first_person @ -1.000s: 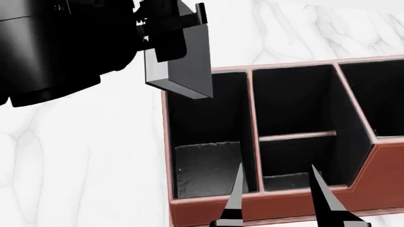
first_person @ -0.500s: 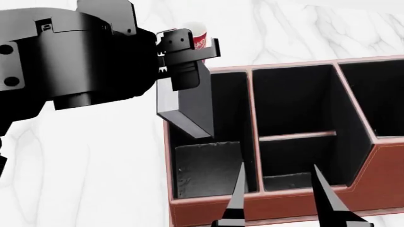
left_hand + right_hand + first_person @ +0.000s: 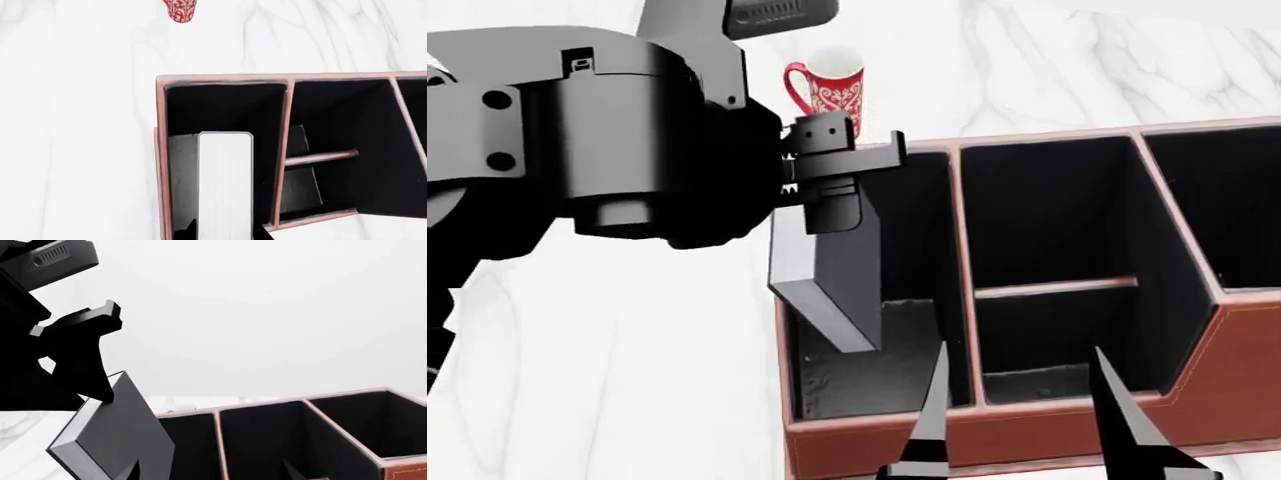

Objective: Pick up the book and place it in the left compartment of the caddy.

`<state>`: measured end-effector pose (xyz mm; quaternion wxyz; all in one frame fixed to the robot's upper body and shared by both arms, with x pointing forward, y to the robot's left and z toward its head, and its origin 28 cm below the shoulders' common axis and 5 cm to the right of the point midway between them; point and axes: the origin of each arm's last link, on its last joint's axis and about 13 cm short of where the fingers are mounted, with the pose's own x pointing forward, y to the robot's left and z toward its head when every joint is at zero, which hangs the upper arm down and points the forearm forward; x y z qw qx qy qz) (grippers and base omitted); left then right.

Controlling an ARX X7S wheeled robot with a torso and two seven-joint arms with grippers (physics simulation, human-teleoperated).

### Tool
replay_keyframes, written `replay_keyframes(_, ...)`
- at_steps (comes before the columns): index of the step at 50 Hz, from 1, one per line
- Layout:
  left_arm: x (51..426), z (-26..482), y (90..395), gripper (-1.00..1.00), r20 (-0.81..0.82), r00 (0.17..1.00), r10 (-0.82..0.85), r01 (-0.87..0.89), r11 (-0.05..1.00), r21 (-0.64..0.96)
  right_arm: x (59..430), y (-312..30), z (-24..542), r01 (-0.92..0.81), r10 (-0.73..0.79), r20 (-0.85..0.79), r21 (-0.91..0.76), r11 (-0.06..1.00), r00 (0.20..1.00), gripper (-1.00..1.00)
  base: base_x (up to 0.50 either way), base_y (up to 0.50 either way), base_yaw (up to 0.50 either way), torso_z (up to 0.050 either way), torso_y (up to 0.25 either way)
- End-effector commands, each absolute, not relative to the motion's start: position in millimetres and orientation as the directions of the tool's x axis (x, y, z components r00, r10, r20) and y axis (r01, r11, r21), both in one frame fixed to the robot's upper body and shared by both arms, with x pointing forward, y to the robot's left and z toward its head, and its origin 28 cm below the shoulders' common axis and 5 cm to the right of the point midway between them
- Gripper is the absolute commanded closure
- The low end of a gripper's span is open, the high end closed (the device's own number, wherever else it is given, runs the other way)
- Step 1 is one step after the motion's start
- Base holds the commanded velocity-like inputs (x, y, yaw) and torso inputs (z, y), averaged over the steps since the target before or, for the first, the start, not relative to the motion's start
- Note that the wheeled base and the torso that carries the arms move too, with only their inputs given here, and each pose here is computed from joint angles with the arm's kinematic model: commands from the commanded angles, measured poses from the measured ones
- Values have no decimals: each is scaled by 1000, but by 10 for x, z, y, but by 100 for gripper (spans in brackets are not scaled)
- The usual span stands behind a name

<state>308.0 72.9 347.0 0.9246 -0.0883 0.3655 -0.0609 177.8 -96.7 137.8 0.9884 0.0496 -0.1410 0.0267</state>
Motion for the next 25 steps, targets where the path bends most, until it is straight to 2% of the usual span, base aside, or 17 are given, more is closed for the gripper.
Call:
replay_keyframes(1,3175,3545,695,100,-662,689,-295,70,936,-345,1791,-984,1394,-65,32,316,93,994,948,-100,0,0,0,10,0)
replay_keyframes(25,3485,3463,622,100,-702,654,-282,25,935,-353,1797,-1003,1387,-57,24,314,98,993,949,-100,0,0,0,0,1)
